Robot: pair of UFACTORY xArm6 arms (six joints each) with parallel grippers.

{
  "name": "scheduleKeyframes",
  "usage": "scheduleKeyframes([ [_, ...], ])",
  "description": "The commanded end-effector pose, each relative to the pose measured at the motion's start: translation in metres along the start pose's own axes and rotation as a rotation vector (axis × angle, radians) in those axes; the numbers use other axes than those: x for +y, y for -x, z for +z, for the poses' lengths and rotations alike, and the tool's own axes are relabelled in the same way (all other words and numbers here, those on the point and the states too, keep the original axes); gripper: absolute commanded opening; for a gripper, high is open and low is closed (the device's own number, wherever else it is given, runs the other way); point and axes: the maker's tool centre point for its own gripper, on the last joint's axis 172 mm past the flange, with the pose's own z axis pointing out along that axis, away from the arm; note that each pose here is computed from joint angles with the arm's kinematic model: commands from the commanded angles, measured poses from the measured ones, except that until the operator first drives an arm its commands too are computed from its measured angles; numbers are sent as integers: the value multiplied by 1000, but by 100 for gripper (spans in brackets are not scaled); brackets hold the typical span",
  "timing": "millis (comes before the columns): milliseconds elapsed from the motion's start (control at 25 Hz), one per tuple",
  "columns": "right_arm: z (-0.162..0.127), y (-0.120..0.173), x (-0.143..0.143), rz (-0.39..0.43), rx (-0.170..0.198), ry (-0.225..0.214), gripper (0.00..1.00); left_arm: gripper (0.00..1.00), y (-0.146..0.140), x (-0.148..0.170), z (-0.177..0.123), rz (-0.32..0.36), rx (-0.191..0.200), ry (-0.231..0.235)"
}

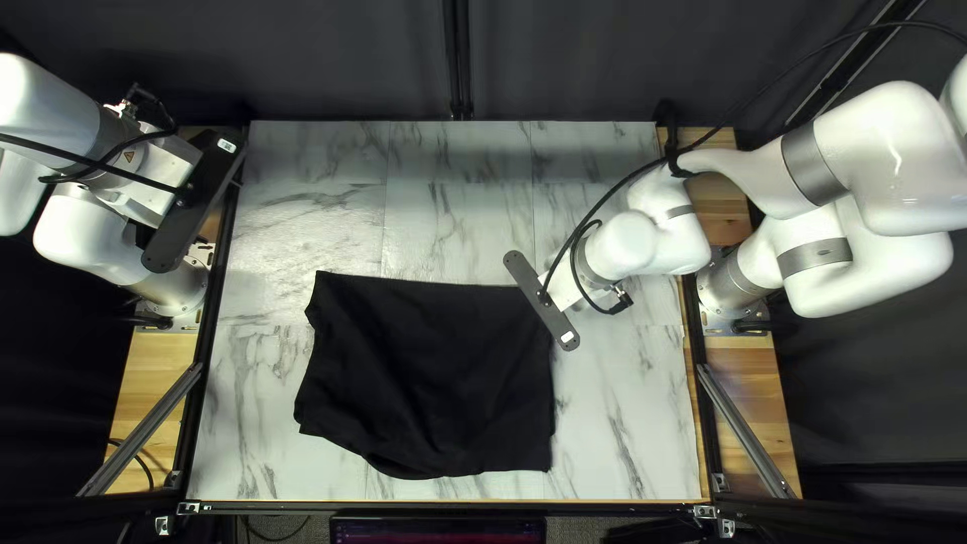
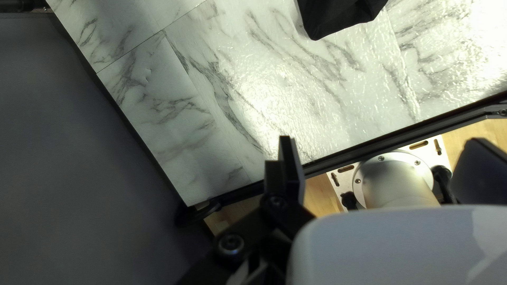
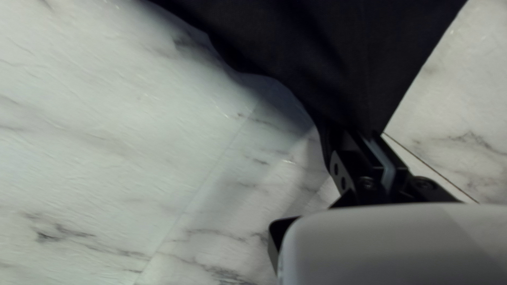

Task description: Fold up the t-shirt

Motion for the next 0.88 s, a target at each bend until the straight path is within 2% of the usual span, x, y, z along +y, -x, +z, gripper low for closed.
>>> scheduleKeyframes([
  [40, 6, 6, 6, 7, 10, -13, 0, 100, 0, 0, 0, 0, 0, 0],
  [80, 6, 5, 6, 6, 12, -14, 5, 100, 0, 0, 0, 0, 0, 0],
  [120, 6, 4, 6, 6, 14, -14, 92, 100, 0, 0, 0, 0, 0, 0],
  [160, 6, 5, 5, 5, 16, -15, 100, 100, 0, 0, 0, 0, 0, 0],
  [440, -34, 16, -4, 18, 18, -3, 100, 100, 0, 0, 0, 0, 0, 0],
  [600, -56, -12, -9, 10, 22, -14, 100, 100, 0, 0, 0, 0, 0, 0],
  [720, -68, -24, -9, 4, 5, -25, 100, 100, 0, 0, 0, 0, 0, 0],
  [880, -96, -12, 1, 26, -19, -36, 100, 100, 0, 0, 0, 0, 0, 0],
])
